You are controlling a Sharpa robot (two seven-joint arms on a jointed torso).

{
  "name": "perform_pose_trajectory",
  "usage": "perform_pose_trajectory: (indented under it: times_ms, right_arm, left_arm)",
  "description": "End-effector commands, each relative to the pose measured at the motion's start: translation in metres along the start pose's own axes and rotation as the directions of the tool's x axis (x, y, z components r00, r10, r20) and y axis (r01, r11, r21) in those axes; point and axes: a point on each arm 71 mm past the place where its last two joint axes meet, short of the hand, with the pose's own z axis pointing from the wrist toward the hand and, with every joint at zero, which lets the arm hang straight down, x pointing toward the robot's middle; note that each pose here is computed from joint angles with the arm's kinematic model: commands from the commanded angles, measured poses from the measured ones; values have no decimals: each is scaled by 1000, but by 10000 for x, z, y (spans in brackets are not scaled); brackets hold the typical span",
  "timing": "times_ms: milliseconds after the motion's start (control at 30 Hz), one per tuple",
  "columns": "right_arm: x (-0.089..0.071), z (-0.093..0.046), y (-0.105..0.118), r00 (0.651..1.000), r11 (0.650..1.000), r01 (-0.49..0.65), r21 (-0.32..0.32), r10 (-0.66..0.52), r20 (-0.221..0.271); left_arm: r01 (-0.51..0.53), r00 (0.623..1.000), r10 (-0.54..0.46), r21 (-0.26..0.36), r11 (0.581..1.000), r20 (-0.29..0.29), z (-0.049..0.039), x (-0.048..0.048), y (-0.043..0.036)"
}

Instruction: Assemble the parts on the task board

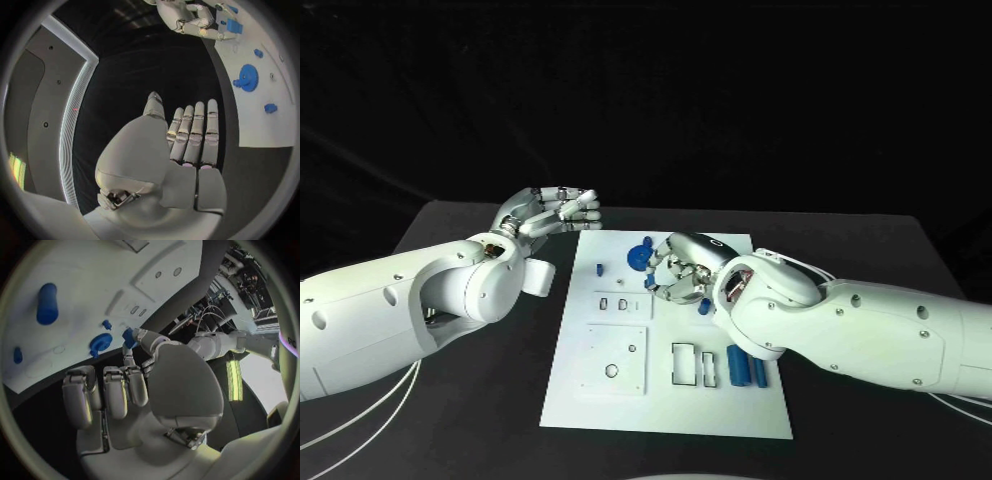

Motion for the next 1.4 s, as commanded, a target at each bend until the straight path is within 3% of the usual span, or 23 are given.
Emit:
perform_pose_trajectory:
  times_ms: [33,433,900,1400]
  right_arm:
    - [99,21,52,997,997,78,-1,-78,13]
    - [439,68,188,998,998,59,-17,-59,-18]
    - [538,120,196,998,998,62,-16,-63,-26]
    - [543,168,123,997,997,80,-4,-80,-19]
  left_arm:
    - [11,1000,-11,2,1000,-18,6,26,-4]
    - [15,999,-16,-3,1000,-32,9,43,2]
    - [16,999,-16,-6,1000,-34,6,38,3]
    - [14,999,-15,-7,1000,-30,-2,29,1]
